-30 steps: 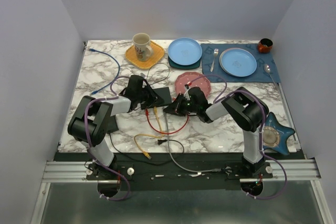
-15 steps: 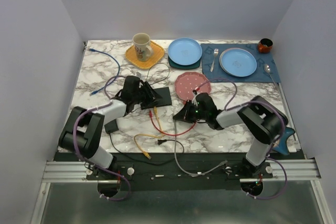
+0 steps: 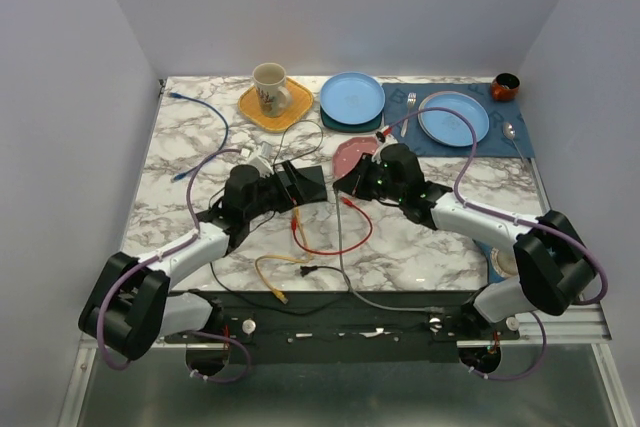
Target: Pull the plug from the switch port
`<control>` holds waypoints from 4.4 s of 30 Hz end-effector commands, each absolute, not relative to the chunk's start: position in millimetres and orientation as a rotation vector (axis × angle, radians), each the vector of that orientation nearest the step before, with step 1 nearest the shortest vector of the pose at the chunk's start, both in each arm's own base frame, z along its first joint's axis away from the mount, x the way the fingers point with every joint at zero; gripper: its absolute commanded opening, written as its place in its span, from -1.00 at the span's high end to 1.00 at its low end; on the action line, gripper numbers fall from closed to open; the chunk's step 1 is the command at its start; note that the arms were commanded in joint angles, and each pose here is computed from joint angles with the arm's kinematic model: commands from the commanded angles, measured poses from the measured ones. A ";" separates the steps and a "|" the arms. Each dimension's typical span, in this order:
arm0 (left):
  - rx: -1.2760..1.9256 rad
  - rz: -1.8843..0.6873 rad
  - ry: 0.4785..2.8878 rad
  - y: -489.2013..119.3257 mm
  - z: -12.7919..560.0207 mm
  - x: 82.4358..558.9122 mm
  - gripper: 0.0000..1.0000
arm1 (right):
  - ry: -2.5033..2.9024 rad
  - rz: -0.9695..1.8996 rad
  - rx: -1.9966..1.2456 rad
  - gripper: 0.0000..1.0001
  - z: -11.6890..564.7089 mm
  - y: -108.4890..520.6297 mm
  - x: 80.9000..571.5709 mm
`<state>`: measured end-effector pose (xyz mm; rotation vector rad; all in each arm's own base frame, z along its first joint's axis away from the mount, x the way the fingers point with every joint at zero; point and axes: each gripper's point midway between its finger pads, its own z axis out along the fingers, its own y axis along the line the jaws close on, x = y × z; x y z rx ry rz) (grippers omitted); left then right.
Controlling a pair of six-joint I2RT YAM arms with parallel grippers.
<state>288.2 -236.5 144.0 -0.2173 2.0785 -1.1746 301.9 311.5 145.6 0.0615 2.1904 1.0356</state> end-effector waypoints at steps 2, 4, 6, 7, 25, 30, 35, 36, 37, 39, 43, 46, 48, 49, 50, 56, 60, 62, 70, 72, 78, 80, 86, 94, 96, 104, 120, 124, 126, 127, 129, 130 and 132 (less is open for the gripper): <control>-0.066 -1.312 1.889 -258.1 183.7 268.9 -0.98 | 2.234 1.188 0.131 0.99 164.1 327.1 290.3; -0.027 -1.303 1.905 -266.1 180.5 264.9 -0.98 | 2.222 1.244 0.127 0.99 173.7 333.0 287.7; -0.001 -1.307 1.920 -274.0 179.1 259.5 -0.98 | 2.206 1.288 0.115 0.99 185.3 337.6 286.2; 0.005 -1.308 1.926 -276.6 177.6 258.7 -0.98 | 2.197 1.301 0.116 0.99 190.2 338.3 285.8; 0.145 -1.191 2.035 -291.7 175.9 261.9 1.00 | 2.061 1.252 0.007 -0.10 240.1 317.5 274.6; 0.109 -1.123 1.959 -279.8 213.9 289.7 1.00 | 1.919 1.043 0.097 -0.39 271.2 271.8 283.1; -0.033 -0.958 1.847 -236.5 249.9 343.2 1.00 | 1.876 0.776 0.152 -0.40 264.6 218.4 283.1; -0.071 -0.936 1.828 -226.8 255.9 353.0 1.00 | 1.890 0.754 0.151 -0.40 254.9 213.9 280.5; -0.105 -0.927 1.814 -218.1 261.8 361.9 1.00 | 1.882 0.754 0.153 -0.40 254.7 209.7 276.4; -0.170 -0.918 1.757 -193.3 287.7 382.4 1.00 | 1.894 0.744 0.154 -0.38 245.6 205.9 272.6; -0.244 -0.843 1.691 -152.8 330.3 413.0 1.00 | 1.934 0.713 0.176 -0.36 219.7 196.4 265.0; -0.286 -0.771 1.648 -120.3 362.2 430.8 1.00 | 1.948 0.701 0.181 -0.35 207.9 191.7 260.3; -0.327 -0.748 1.613 -104.3 383.9 438.6 1.00 | 1.957 0.692 0.185 -0.35 200.9 188.8 258.4; -0.385 -0.728 1.600 -86.3 384.7 447.5 1.00 | 1.963 0.691 0.188 -0.35 198.2 188.6 257.5; -0.452 -0.730 1.563 -75.2 391.5 453.0 1.00 | 1.967 0.692 0.183 -0.35 196.4 188.8 256.5; -0.846 -0.598 1.473 35.6 374.5 495.6 1.00 | 1.987 0.679 0.161 -0.33 195.2 186.8 252.6; -1.001 -0.437 1.418 98.2 376.3 508.2 1.00 | 1.994 0.693 0.146 -0.32 194.3 188.3 249.1; -1.054 -0.352 1.424 119.6 361.3 514.4 0.70 | 2.011 0.687 0.144 -0.32 189.1 189.5 249.5; -1.289 -0.125 1.331 193.8 317.9 485.6 1.00 | 2.081 0.708 0.132 -0.31 166.5 200.1 248.6; -1.279 -0.135 1.333 193.1 316.6 483.8 1.00 | 2.087 0.717 0.135 -0.30 162.0 201.7 248.1; -1.284 -0.271 1.479 172.0 290.5 503.9 -0.98 | 2.091 0.748 0.132 -0.30 162.1 206.5 246.9; -1.306 -0.297 1.578 163.8 263.6 510.4 -0.97 | 2.089 0.753 0.132 -0.30 163.0 206.5 246.0; -1.248 -0.401 1.654 119.4 254.0 487.9 -0.98 | 2.084 0.749 0.132 -0.30 162.8 207.1 248.2; -1.186 -0.366 1.755 55.6 218.0 422.2 -0.97 | 2.134 0.805 0.087 -0.29 156.8 229.8 254.6; -1.231 -0.278 1.773 72.7 199.8 405.3 -0.98 | 2.137 0.822 0.085 -0.29 155.5 232.1 253.2; -1.411 -0.170 1.678 118.2 205.2 395.7 -0.97 | 2.138 0.820 0.093 -0.29 148.7 226.0 246.8; -0.678 -0.845 2.383 -164.9 107.7 392.8 -0.31 | 2.211 0.932 -0.019 -0.10 133.1 268.7 258.2; -0.690 -0.715 2.476 -158.6 66.8 382.8 -0.21 | 2.248 1.008 -0.058 0.22 122.1 290.6 260.3; -0.713 -0.618 2.500 -146.8 57.8 382.4 -0.21 | 2.273 1.033 -0.054 0.28 114.4 302.3 266.6; -0.744 -0.530 2.499 -134.6 50.0 384.3 -0.22 | 2.285 1.058 -0.068 0.33 112.6 308.3 265.3; -0.754 -0.493 2.498 -128.5 46.9 384.5 -0.22 | 2.301 1.082 -0.070 0.37 109.6 318.7 270.6; -0.766 -0.474 2.486 -123.9 47.6 385.5 -0.22 | 2.306 1.093 -0.074 0.38 108.9 321.6 270.6; -0.774 -0.465 2.473 -119.9 47.8 386.2 -0.23 | 2.301 1.099 -0.073 0.39 109.1 325.6 274.7</control>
